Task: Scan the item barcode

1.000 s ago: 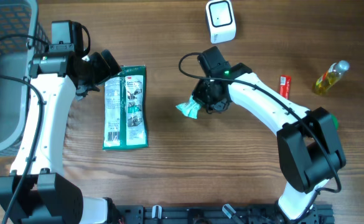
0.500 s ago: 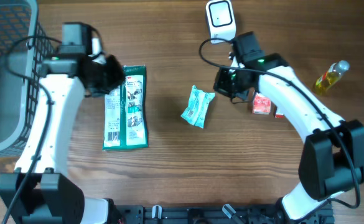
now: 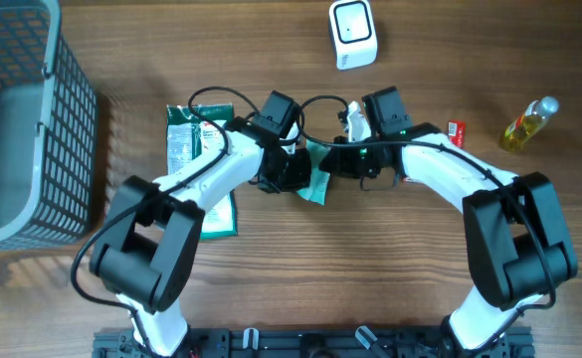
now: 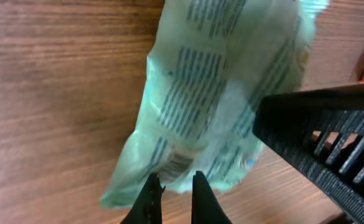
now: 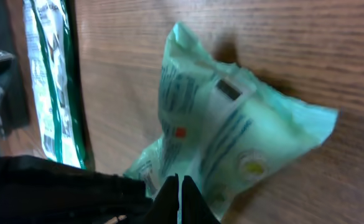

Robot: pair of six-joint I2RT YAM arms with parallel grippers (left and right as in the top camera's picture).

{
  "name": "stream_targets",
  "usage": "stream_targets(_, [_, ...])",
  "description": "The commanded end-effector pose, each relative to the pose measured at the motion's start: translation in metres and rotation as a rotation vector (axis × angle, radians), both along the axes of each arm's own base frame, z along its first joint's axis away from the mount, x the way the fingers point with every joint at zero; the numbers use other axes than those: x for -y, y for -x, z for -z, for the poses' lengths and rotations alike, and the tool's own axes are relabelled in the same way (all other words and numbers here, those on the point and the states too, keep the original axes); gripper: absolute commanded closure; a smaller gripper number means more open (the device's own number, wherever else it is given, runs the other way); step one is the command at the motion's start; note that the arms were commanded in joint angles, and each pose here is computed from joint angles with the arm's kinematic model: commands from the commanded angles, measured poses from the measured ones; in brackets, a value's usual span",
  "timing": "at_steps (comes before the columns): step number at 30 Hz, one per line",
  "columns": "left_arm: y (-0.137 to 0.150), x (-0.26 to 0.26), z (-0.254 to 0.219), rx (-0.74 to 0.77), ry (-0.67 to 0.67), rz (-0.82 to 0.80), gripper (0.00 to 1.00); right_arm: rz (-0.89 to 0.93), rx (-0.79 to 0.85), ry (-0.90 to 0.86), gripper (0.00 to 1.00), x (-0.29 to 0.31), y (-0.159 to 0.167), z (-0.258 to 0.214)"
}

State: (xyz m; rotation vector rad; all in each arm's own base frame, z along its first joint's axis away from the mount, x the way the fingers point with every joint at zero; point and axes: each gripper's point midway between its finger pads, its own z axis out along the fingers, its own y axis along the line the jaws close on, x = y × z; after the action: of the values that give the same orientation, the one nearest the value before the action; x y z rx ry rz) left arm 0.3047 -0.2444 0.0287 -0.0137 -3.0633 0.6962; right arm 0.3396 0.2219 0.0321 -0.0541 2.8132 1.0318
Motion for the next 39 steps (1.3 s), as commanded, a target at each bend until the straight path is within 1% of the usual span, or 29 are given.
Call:
stream_targets(1, [0.003, -0.003, 0.027, -0.048, -0.033, -0.011, 0.96, 0.040, -0.050, 0.012, 0.96, 0.003, 0.007, 0.015])
stream_targets(5, [0.001, -0.008, 0.034, -0.046, -0.063, -0.018, 0.96, 0.090, -0.065, 0.075, 0.96, 0.014, 0.007, 0.024])
stream_targets(8, [-0.004, -0.019, 0.038, -0.015, -0.128, -0.032, 0.96, 0.213, -0.105, 0.238, 0.96, 0.042, 0.007, 0.041])
stream_targets(9, [-0.005, -0.023, 0.040, -0.006, -0.150, -0.036, 0.96, 0.224, -0.108, 0.275, 0.96, 0.049, 0.008, 0.044])
stream_targets(11, [-0.005, -0.028, 0.044, 0.002, -0.175, -0.045, 0.96, 0.226, -0.114, 0.282, 0.96, 0.049, 0.008, 0.049])
stream_targets(12, [-0.005, -0.031, 0.048, 0.000, -0.190, -0.079, 0.96, 0.226, -0.123, 0.291, 0.96, 0.051, 0.009, 0.055])
stream_targets(15, [-0.002, -0.034, 0.057, -0.001, -0.191, -0.116, 0.96, 0.228, -0.163, 0.309, 0.96, 0.052, 0.014, 0.071])
stream_targets(18, [0.001, -0.049, 0.063, 0.001, -0.262, -0.135, 0.96, 0.246, -0.181, 0.306, 0.96, 0.052, 0.014, 0.076])
stream_targets(20, [-0.003, -0.063, 0.058, -0.004, -0.297, -0.163, 0.96, 0.246, -0.181, 0.306, 0.96, 0.052, 0.014, 0.076])
stream_targets(22, [-0.016, -0.074, 0.036, -0.006, -0.293, -0.208, 0.96, 0.246, -0.181, 0.305, 0.96, 0.052, 0.014, 0.076])
stream_targets(25, [-0.038, -0.080, -0.004, 0.038, -0.242, -0.260, 0.96, 0.246, -0.180, 0.305, 0.96, 0.052, 0.014, 0.076])
stream_targets(27, [-0.042, -0.063, -0.027, 0.053, -0.114, -0.253, 0.96, 0.245, -0.181, 0.303, 0.95, 0.051, 0.014, 0.076])
stream_targets(29, [-0.038, -0.033, -0.038, 0.017, 0.046, -0.202, 0.96, 0.245, -0.179, 0.301, 0.95, 0.051, 0.013, 0.076])
stream_targets(31, [-0.035, -0.015, -0.047, 0.003, 0.139, -0.165, 0.96, 0.245, -0.179, 0.302, 0.95, 0.051, 0.014, 0.076])
stream_targets(33, [-0.030, -0.008, -0.048, -0.019, 0.166, -0.148, 0.96, 0.245, -0.179, 0.302, 0.95, 0.051, 0.014, 0.076])
stream_targets(36, [-0.021, 0.007, -0.042, -0.028, 0.165, -0.105, 0.96, 0.245, -0.178, 0.301, 0.95, 0.051, 0.013, 0.076])
stream_targets(39, [-0.020, 0.017, -0.026, -0.036, 0.153, -0.083, 0.96, 0.245, -0.179, 0.301, 0.95, 0.051, 0.013, 0.076])
